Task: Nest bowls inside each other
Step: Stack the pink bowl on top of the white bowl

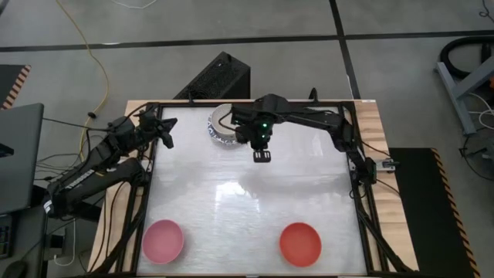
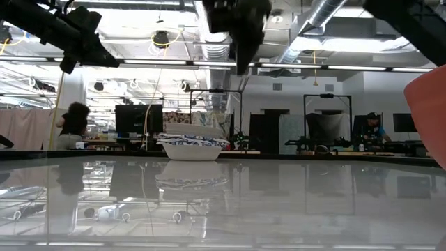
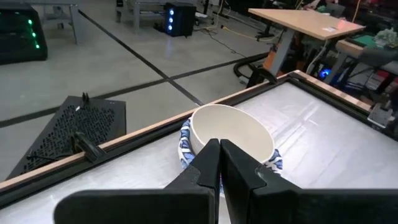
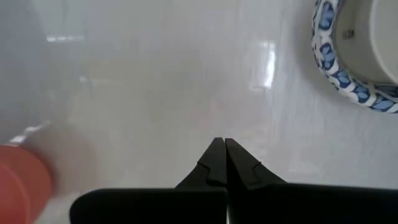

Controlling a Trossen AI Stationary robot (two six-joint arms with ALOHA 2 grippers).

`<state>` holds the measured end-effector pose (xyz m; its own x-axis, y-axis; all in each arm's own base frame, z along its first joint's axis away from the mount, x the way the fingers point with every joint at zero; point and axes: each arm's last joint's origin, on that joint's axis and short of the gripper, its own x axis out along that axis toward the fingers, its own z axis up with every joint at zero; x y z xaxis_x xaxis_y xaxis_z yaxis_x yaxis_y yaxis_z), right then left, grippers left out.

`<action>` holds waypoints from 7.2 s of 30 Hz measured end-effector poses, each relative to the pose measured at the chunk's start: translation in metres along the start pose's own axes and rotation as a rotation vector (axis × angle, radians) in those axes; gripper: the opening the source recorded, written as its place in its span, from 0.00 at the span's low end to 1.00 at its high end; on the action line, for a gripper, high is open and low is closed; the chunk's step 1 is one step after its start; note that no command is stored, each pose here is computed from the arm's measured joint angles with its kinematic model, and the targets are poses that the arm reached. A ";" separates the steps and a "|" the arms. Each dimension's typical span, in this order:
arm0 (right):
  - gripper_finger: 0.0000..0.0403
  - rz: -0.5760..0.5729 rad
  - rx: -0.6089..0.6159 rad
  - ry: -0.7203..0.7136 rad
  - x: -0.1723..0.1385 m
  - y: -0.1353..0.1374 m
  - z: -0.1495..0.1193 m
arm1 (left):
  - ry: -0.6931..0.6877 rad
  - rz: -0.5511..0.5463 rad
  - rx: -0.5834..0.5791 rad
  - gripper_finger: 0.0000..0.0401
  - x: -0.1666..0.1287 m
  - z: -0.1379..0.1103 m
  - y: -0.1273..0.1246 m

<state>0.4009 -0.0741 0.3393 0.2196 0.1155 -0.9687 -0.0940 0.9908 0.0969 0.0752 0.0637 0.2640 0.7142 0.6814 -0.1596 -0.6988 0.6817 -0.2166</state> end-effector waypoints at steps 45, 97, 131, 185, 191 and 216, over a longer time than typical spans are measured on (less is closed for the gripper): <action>0.02 -0.108 0.401 -0.064 -0.024 0.181 -0.149 | 0.500 -0.563 -0.056 0.00 -0.029 0.021 -0.043; 0.02 -0.198 0.350 -0.100 -0.024 0.178 -0.148 | 1.478 -0.698 0.560 0.00 -0.131 -0.084 -0.227; 0.02 -0.184 0.355 -0.111 -0.028 0.177 -0.150 | 1.167 -0.702 1.263 0.00 -0.070 -0.165 -0.209; 0.02 -0.202 0.350 -0.313 -0.034 0.120 -0.118 | 1.252 -0.095 0.173 0.39 -0.017 -0.039 -0.122; 0.02 -0.197 0.350 -0.335 -0.035 0.120 -0.116 | 1.271 -0.081 0.189 0.41 -0.019 -0.043 -0.126; 0.02 -0.202 0.332 -0.338 -0.035 0.118 -0.116 | 1.307 -0.090 0.144 0.41 -0.021 -0.079 -0.125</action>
<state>0.2698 0.0311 0.3582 0.5081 -0.1190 -0.8530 0.2838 0.9582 0.0354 0.1511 -0.0569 0.2189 0.2119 -0.0702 -0.9748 -0.5874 0.7880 -0.1844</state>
